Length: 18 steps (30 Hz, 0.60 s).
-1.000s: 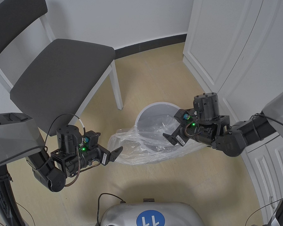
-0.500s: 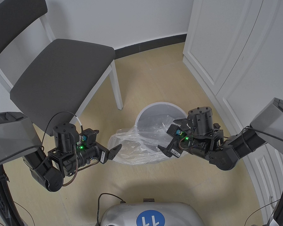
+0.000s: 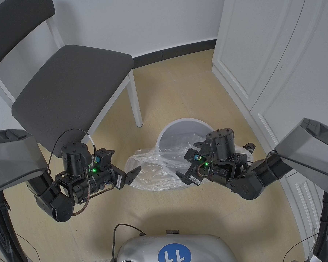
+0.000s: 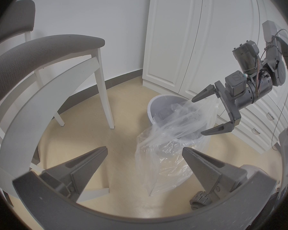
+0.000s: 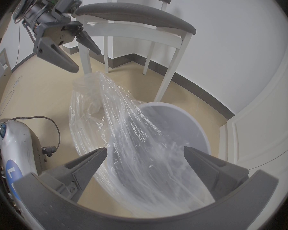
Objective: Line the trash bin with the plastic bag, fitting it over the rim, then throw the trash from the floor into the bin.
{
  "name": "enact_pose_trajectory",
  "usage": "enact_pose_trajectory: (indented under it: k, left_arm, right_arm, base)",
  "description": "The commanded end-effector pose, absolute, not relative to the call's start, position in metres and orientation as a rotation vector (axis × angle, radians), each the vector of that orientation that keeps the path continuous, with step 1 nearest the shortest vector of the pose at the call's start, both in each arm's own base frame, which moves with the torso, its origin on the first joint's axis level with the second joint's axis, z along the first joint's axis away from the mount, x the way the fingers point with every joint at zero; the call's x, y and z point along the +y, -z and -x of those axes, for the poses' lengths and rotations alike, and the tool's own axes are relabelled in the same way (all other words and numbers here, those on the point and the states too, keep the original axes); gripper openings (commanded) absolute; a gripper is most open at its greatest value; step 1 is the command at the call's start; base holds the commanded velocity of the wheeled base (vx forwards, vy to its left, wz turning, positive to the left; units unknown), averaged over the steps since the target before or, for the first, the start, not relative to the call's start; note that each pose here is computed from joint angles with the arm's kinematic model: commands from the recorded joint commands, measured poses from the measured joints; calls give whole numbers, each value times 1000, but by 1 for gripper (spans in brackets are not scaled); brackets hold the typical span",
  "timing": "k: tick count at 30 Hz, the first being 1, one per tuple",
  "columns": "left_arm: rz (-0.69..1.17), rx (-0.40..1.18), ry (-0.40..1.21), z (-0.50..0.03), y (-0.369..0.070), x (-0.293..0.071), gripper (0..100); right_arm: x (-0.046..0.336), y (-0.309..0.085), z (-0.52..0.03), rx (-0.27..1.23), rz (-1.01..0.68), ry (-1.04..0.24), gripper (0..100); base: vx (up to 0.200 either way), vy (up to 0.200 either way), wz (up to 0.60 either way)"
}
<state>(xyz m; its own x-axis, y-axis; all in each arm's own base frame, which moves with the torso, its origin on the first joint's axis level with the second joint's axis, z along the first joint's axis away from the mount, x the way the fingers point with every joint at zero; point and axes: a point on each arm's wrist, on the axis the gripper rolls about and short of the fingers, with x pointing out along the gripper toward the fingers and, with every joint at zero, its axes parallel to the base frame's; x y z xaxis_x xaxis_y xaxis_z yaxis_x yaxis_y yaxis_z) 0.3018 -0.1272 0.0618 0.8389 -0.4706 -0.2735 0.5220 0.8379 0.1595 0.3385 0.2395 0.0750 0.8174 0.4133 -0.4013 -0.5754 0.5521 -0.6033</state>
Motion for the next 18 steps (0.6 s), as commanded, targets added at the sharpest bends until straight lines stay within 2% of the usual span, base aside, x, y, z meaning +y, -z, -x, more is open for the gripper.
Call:
enact_pose_trajectory:
  k: [1,11,12,18]
  left_arm:
    - [-233,229,528,-302,-62,-127,100]
    - [-231,226,522,-304,-62,-125,100]
    - [-233,226,520,-304,-62,-125,100]
    - [-232,223,515,-304,-63,-123,100]
  right_arm:
    - [243,-62,-344,244,800,-596,100]
    - [239,-63,-364,230,785,-552,100]
    - [238,-64,-366,225,783,-547,0]
    - [237,-65,-368,223,779,-541,0]
  base:
    - [0,0,0]
    - [0,0,0]
    - [0,0,0]
    - [0,0,0]
